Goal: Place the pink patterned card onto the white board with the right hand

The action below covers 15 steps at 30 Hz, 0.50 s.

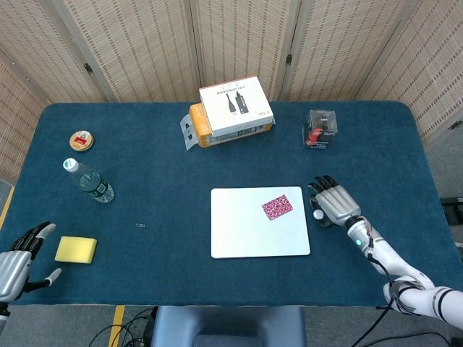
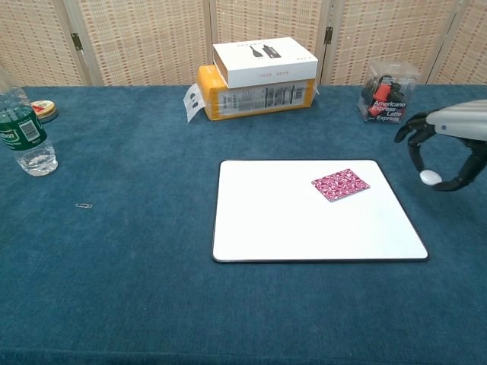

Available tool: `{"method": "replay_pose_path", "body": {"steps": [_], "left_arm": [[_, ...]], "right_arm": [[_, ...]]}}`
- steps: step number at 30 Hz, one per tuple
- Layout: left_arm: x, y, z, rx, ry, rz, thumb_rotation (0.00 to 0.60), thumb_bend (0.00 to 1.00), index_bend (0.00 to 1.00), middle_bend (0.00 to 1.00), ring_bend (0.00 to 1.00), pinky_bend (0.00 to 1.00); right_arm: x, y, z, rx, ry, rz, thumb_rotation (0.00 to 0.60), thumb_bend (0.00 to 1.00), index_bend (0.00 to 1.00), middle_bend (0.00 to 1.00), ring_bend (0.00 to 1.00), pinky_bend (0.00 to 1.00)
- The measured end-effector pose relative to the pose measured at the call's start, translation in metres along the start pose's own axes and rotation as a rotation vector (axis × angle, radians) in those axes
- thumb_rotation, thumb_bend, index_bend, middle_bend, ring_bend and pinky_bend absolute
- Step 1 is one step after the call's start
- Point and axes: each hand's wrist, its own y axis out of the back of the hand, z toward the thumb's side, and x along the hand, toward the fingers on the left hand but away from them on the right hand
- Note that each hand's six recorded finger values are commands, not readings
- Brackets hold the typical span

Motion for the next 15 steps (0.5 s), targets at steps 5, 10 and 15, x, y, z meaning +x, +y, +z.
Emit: {"method": "replay_pose_path", "body": {"steps": [5,10,15], "left_arm": [[-0.001,0.002,-0.003,-0.014,-0.004,-0.004,0.600,0.29,0.00,0.09,0.12,0.22],[-0.003,0.008,-0.011,-0.034,0.015,0.011,0.600,0.29,0.00,0.09,0.12,0.22],[-0.003,0.014,-0.017,-0.048,0.026,0.026,0.600,0.29,0.00,0.09,0.12,0.22]], "right_arm": [[-0.037,0.013,0.029,0.010,0.028,0.015,0.600,0.19,0.55,0.16,0.00,0.00],[-0.064,0.021,0.048,0.008,0.042,0.026,0.600,0.19,0.55,0.16,0.00,0.00],[-0.083,0.026,0.065,0.029,0.056,0.035,0.600,0.19,0.55,0.16,0.00,0.00]]}}
